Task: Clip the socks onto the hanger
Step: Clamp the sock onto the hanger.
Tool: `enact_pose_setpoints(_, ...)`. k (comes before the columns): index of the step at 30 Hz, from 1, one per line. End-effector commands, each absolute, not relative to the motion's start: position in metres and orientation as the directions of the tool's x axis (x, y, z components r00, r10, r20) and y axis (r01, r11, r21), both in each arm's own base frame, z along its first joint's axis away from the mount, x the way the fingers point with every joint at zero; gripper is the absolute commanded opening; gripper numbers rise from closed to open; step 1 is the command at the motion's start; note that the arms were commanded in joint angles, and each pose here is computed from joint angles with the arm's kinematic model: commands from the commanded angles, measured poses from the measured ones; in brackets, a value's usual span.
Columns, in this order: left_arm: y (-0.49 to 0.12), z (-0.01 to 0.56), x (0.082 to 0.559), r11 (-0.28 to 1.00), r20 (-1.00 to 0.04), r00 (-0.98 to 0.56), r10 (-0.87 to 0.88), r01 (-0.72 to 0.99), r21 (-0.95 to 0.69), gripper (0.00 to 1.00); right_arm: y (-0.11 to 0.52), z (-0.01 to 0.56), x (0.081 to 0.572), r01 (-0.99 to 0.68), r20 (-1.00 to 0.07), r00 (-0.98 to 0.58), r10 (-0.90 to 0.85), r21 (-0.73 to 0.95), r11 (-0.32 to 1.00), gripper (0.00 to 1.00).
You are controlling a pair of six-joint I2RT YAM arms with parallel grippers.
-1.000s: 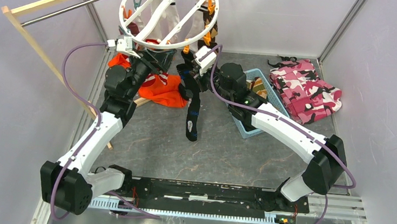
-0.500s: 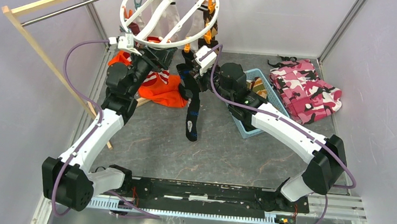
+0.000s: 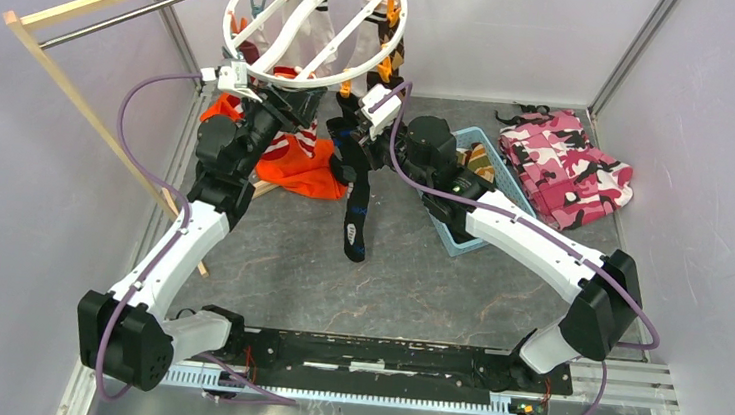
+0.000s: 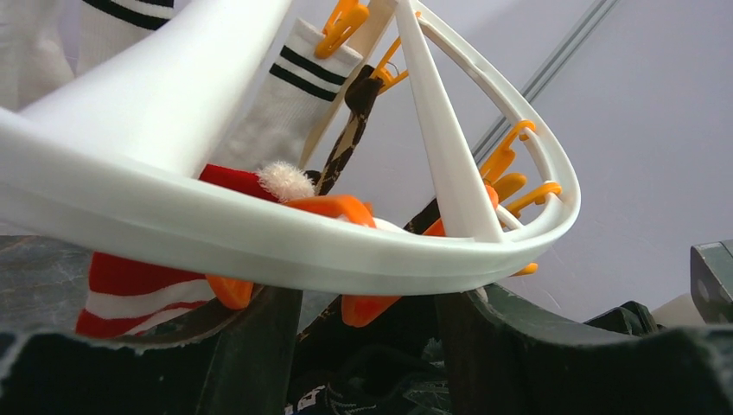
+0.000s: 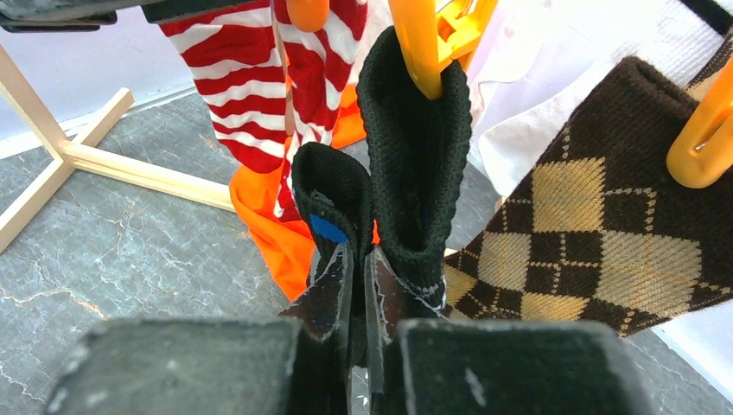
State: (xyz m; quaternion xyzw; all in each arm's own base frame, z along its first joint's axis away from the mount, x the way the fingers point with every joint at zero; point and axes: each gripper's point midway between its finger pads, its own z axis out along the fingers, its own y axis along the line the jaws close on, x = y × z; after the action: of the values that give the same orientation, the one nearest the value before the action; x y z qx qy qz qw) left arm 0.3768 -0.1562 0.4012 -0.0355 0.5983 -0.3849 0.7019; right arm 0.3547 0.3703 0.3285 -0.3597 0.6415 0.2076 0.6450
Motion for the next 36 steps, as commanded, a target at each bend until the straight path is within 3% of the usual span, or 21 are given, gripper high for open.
enact_pose_setpoints(1, -0.156, 0.443, 0.368, 0.661, -0.771, 0.068, -0.634, 0.565, -0.494, 0.65, 0.373, 0.358, 0.357, -0.721, -0.983, 0.125, -0.134, -0.183, 0.669, 0.00)
enact_pose_setpoints(19, -0.152, 0.441, 0.361, 0.630, -0.731, 0.080, -0.678, 0.576, -0.521, 0.67, 0.373, 0.359, 0.357, -0.720, -0.983, 0.129, -0.133, -0.185, 0.669, 0.00)
enact_pose_setpoints(36, -0.142, 0.399, 0.338, 0.656, -0.753, 0.005, -0.658, 0.494, -0.570, 0.91, 0.373, 0.356, 0.366, -0.707, -0.983, 0.112, -0.145, -0.182, 0.684, 0.00)
